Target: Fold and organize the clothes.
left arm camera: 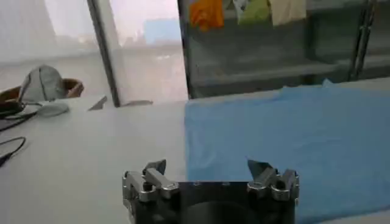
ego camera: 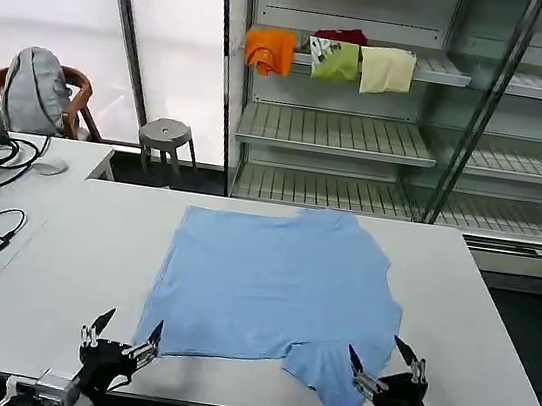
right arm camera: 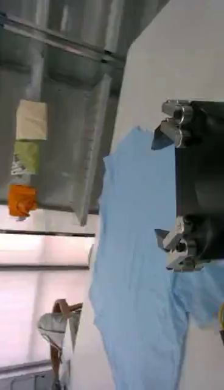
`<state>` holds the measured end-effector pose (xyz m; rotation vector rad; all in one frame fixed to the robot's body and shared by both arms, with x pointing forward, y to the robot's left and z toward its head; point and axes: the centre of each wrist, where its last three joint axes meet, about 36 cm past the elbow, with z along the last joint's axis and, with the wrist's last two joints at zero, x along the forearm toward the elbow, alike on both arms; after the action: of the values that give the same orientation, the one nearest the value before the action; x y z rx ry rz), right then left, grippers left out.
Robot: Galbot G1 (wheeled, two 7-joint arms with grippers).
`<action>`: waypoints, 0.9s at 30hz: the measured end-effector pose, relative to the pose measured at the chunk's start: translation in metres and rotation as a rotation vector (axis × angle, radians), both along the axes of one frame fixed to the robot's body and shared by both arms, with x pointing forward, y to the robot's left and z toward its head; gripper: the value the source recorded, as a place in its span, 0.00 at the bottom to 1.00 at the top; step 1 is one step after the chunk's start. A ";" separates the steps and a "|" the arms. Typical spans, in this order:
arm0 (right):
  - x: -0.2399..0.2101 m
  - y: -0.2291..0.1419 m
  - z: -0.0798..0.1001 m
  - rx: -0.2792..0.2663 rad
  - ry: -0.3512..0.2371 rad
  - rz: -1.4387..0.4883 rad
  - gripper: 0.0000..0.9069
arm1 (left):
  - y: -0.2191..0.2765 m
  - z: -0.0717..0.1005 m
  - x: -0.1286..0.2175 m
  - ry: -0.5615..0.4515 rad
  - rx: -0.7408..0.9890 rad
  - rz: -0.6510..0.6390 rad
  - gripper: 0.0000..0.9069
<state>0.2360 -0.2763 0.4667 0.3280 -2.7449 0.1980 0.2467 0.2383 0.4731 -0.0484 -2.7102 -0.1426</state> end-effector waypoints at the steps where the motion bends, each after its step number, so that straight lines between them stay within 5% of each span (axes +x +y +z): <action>1: -0.003 0.000 0.000 -0.001 0.011 -0.003 1.00 | -0.001 0.001 -0.002 0.008 -0.004 0.002 1.00; 12: -0.017 0.004 -0.003 -0.009 0.095 -0.030 1.00 | 0.000 0.001 -0.005 0.064 -0.018 0.030 1.00; 27: -0.020 0.018 -0.015 0.014 0.123 -0.022 1.00 | 0.005 -0.016 0.000 0.118 -0.007 0.057 1.00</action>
<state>0.2160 -0.2586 0.4520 0.3037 -2.6287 0.1476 0.2466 0.2433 0.4569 0.0180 -2.5914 -0.1095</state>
